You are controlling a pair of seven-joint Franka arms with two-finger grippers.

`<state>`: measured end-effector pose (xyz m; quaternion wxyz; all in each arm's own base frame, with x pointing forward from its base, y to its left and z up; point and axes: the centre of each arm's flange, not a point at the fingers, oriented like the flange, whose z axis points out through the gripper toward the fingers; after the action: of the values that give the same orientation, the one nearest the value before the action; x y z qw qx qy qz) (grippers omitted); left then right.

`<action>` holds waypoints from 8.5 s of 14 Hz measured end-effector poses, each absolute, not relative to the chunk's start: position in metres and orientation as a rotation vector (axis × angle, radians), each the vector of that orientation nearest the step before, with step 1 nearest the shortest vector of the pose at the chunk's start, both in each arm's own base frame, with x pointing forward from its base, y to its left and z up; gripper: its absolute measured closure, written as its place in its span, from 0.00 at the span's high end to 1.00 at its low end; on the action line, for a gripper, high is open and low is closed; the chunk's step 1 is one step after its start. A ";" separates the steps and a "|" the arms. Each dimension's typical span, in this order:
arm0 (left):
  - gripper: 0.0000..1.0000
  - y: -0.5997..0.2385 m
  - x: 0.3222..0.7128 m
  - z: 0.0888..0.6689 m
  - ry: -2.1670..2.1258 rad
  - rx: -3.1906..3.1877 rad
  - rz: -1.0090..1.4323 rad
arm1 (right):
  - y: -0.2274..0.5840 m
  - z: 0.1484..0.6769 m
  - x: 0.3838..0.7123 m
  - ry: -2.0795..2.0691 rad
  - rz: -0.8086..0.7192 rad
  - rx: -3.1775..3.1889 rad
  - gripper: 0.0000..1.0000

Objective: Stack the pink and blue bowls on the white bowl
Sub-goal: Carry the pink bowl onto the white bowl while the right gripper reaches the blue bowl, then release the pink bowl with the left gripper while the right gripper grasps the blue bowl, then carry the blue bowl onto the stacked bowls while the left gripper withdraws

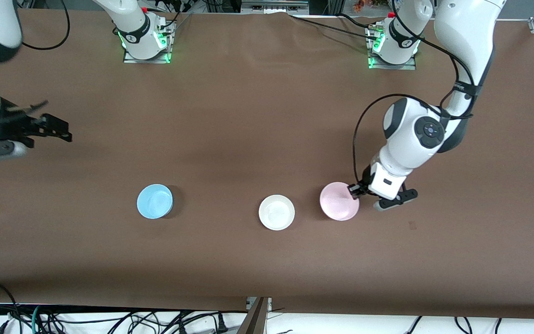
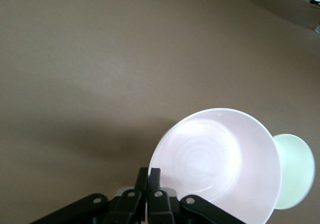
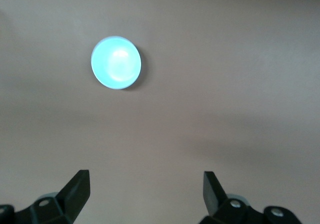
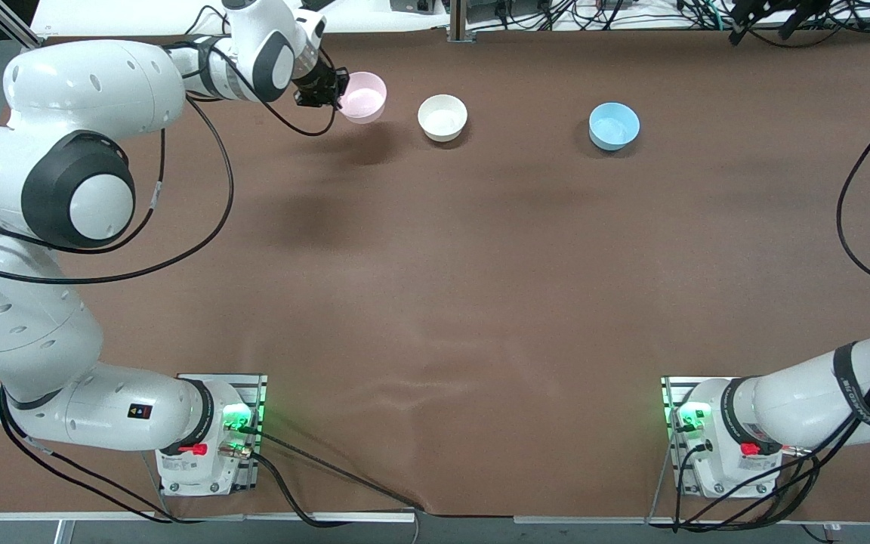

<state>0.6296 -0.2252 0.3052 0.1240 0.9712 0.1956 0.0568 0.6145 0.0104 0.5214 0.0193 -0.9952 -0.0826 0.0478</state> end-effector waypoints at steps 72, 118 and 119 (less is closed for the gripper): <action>0.17 -0.425 0.645 0.274 0.991 2.755 0.264 | 0.112 0.392 0.704 0.100 0.179 -2.990 0.02; 0.01 -0.202 0.713 0.448 0.556 3.093 -0.016 | 0.464 0.272 0.644 0.983 0.031 -2.665 0.02; 0.01 -0.196 0.714 0.448 0.533 3.098 -0.021 | 0.463 0.270 0.643 0.986 0.043 -2.675 0.02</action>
<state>0.7138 -0.1959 0.4480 -0.0012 0.9855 0.1694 -0.0066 0.6434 0.4628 0.2703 0.1447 -0.9283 0.3423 0.0149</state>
